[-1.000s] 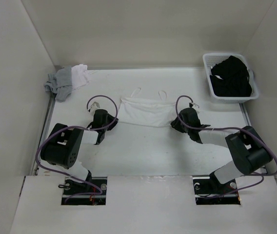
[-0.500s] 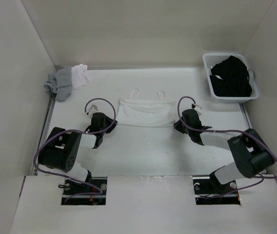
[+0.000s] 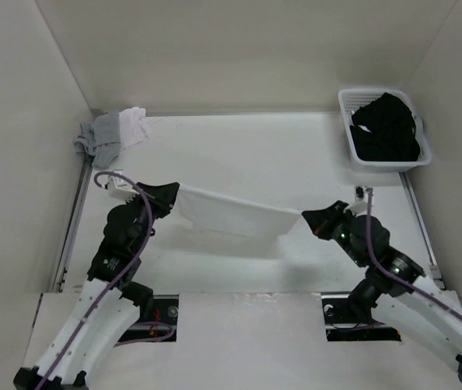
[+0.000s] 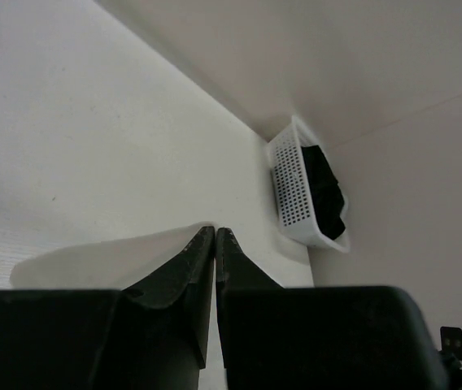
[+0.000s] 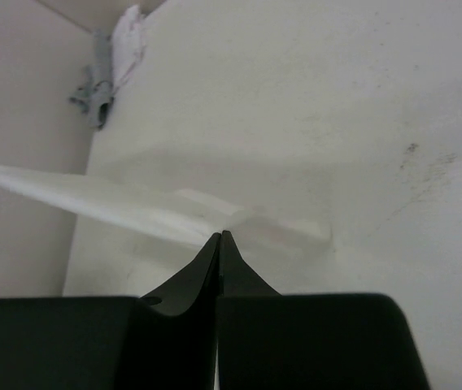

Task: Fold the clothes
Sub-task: Fold the tank top

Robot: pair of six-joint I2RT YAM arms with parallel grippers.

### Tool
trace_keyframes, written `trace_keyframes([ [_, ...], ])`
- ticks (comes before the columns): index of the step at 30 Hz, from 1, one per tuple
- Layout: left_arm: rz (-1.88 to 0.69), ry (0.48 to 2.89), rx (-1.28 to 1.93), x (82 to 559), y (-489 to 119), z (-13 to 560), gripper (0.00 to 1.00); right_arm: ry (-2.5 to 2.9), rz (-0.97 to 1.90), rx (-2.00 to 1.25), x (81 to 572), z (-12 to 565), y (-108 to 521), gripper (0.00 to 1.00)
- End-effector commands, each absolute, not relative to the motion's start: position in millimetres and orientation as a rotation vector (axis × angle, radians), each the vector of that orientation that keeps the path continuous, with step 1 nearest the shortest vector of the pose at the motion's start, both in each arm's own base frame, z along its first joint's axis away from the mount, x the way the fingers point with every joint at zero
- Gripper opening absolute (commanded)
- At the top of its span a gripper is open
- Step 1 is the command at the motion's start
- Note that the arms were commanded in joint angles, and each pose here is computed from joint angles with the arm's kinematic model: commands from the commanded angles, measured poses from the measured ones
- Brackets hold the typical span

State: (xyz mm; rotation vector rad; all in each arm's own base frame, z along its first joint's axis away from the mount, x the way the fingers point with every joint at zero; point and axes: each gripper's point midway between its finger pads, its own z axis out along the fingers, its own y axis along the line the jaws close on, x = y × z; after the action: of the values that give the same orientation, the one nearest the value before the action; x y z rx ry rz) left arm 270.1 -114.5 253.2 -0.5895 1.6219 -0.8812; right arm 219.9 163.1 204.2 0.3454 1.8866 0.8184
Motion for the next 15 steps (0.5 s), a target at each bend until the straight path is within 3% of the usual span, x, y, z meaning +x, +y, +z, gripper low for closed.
trace_keyframes([
  [1, -0.78, 1.682, -0.59, 240.6, -98.5, 257.8, 0.0, 1.914, 0.779, 0.34, 184.8, 225.9, 140.6, 0.0],
  [5, -0.791, 1.664, -0.597, 220.8, -93.8, 270.8, 0.0, 1.891, 0.898, 0.297, 155.2, 260.5, 143.6, 0.0],
  [9, -0.769, 1.729, -0.614, 225.3, -100.6, 245.1, 0.0, 1.921, 0.878, 0.239, 154.4, 260.5, 162.5, 0.0],
  [15, -0.654, 1.801, -0.664, 273.5, -103.8, 199.7, 0.01, 1.959, 0.69, 0.208, 222.9, 221.1, 181.4, 0.0],
])
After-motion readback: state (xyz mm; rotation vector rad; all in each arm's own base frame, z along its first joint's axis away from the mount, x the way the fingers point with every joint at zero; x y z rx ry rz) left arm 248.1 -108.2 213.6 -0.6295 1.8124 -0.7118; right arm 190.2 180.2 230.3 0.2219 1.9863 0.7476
